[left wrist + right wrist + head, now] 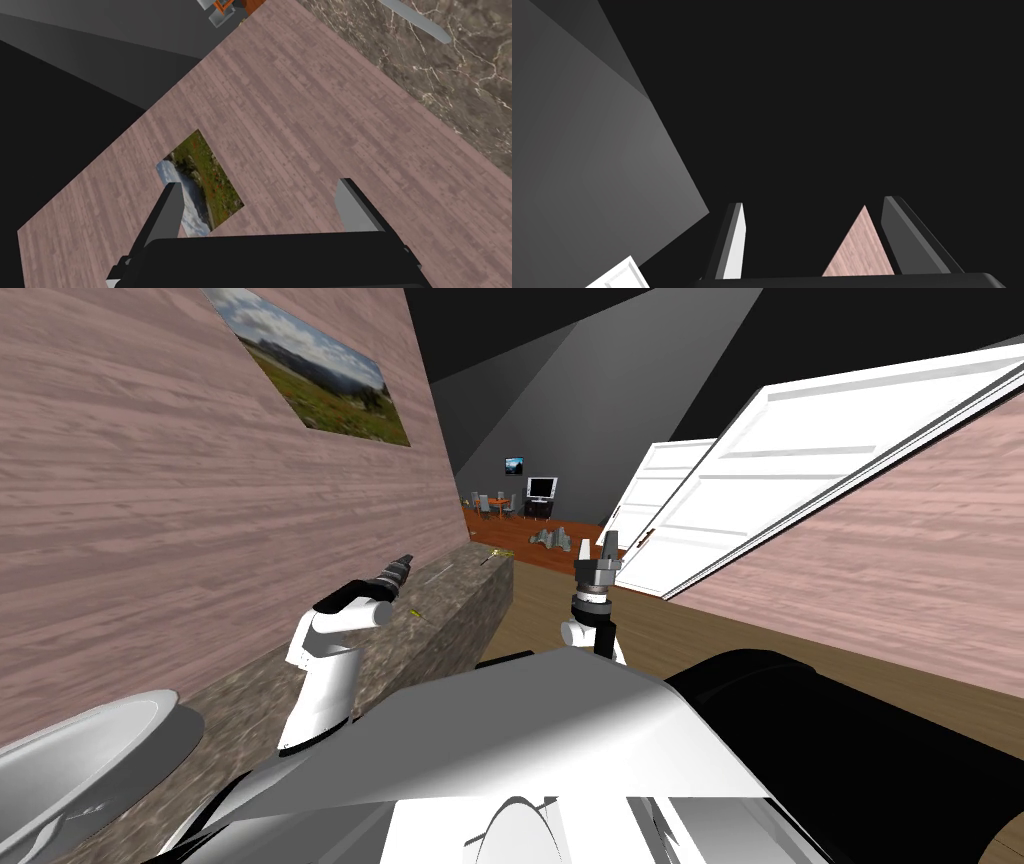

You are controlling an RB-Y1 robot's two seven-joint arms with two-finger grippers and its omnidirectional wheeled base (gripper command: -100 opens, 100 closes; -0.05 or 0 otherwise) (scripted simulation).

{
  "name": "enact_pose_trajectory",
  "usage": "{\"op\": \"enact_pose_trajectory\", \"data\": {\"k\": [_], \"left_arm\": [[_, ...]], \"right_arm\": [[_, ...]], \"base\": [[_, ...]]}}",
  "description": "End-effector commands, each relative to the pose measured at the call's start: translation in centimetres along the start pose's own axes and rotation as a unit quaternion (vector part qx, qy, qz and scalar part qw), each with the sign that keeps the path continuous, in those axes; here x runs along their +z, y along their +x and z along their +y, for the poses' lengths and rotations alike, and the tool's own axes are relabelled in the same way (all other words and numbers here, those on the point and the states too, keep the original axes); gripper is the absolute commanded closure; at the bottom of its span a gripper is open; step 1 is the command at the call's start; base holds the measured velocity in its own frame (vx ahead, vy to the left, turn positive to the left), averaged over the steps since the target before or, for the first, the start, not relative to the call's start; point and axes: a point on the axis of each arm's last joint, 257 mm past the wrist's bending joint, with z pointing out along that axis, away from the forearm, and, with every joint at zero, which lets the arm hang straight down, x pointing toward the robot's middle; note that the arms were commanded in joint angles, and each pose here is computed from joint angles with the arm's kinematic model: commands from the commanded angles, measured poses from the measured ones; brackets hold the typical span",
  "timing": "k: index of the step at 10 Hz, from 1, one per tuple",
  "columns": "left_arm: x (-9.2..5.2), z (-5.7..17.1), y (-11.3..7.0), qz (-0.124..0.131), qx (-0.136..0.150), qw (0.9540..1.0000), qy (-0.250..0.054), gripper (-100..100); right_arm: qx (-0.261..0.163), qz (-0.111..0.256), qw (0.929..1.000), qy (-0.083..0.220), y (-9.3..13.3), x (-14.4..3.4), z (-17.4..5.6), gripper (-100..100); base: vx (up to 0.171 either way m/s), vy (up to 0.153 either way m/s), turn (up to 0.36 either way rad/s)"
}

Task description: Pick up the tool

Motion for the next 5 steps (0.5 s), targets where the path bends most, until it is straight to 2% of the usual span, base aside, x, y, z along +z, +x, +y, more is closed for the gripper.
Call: {"op": "enact_pose_trajectory", "data": {"k": [1, 3, 4, 5], "left_arm": [[0.5, 1.4, 0.1, 0.013, 0.015, 0.9995, -0.026, -100], [0.5, 2.1, 0.5, 0.021, 0.015, 0.9989, -0.039, -100], [0.9, 3.5, 0.6, 0.034, 0.029, 0.9971, -0.062, -100], [0.8, 4.1, 0.9, 0.040, 0.029, 0.9961, -0.073, -100]], "right_arm": [[0.000, 0.000, 1.0000, 0.000, 0.0, 0.0, 0.0, 0], [0.000, 0.000, 1.0000, 0.000, 0.0, 0.0, 0.0, 0], [0.000, 0.000, 1.0000, 0.000, 0.0, 0.0, 0.0, 0], [0.000, 0.000, 1.0000, 0.000, 0.0, 0.0, 0.0, 0]], "base": [[0.020, -0.015, -0.016], [0.017, -0.011, -0.003], [0.018, -0.014, -0.012], [0.021, -0.015, -0.008]]}}
